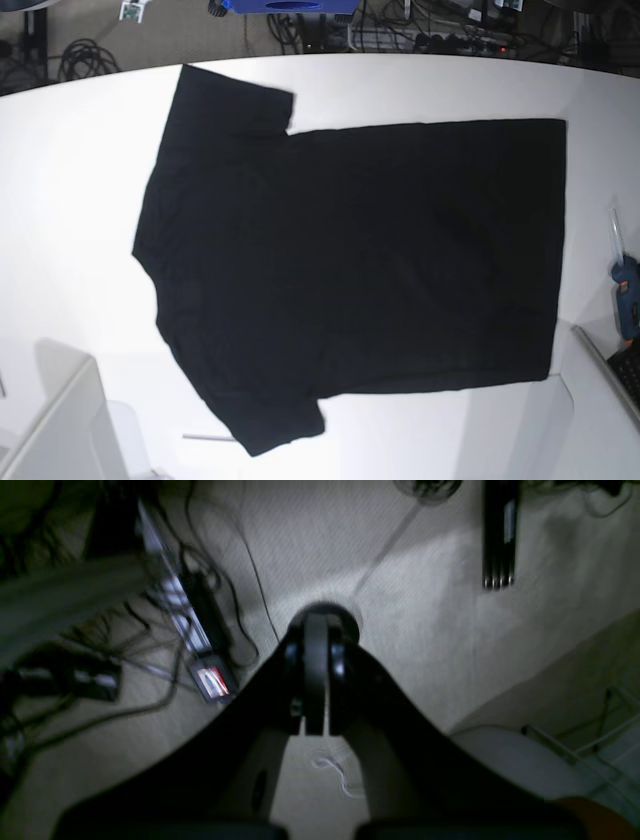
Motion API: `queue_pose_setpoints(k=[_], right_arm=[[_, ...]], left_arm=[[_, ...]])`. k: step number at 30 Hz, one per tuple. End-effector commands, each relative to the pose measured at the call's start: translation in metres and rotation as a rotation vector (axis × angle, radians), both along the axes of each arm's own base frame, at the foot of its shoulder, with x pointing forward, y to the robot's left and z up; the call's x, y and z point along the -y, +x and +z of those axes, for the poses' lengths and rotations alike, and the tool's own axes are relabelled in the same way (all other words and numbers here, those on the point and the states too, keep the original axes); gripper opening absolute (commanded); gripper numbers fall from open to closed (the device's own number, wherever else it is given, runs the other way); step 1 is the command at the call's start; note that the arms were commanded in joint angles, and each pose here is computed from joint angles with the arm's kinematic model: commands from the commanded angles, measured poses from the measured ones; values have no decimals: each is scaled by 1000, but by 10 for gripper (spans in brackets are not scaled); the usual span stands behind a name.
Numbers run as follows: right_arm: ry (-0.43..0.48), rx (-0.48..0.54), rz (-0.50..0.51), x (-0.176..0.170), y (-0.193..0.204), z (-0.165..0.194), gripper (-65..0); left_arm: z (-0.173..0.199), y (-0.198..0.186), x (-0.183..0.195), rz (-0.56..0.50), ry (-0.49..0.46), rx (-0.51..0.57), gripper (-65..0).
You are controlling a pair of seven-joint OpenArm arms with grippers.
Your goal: Fold the T-shirt properly
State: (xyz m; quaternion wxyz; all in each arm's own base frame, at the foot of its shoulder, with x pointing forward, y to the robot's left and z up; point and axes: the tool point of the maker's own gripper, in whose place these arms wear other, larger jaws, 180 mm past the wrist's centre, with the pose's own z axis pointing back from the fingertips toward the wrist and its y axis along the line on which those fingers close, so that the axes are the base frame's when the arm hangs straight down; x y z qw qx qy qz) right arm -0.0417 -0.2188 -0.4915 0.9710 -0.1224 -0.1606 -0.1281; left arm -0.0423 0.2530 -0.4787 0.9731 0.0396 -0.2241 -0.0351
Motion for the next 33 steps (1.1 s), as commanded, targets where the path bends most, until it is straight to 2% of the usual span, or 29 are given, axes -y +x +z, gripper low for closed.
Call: queue_pose_setpoints(k=[1,5,8,13,17,19,22,24,27,28,29,33], right_arm=[[-13,17,-6,6,1,9,-650],[2,106,-88,19,25,34,-650],[-13,185,-100,31,51,57,-650],[15,352,-109,28,97,92,-650],[57,448,-115,22,127,103,-650],[109,493,-66,10,143,106,-650],[218,554,-4,-12,161,111,-650],[285,573,9,-22,170,114,-650],[376,557,-6,-31,179,112,-650],[401,548,-20,-31,180,112,-624],[426,545,-30,-32,183,112,-540],[495,564,-53,-32,192,118,-323]], left_arm=[[11,0,-10,2,24,18,-650],[44,21,-32,49,84,110,-650],[72,36,-42,70,118,184,-650],[100,60,-43,49,100,266,-650],[112,75,-53,72,121,327,-650],[117,84,-61,96,132,362,-650],[129,95,-77,210,96,432,-650],[134,98,-84,274,64,462,-650],[143,105,-95,302,48,493,-647],[143,106,-95,307,43,497,-624],[143,109,-96,316,36,509,-589],[134,113,-106,355,40,518,-439]])
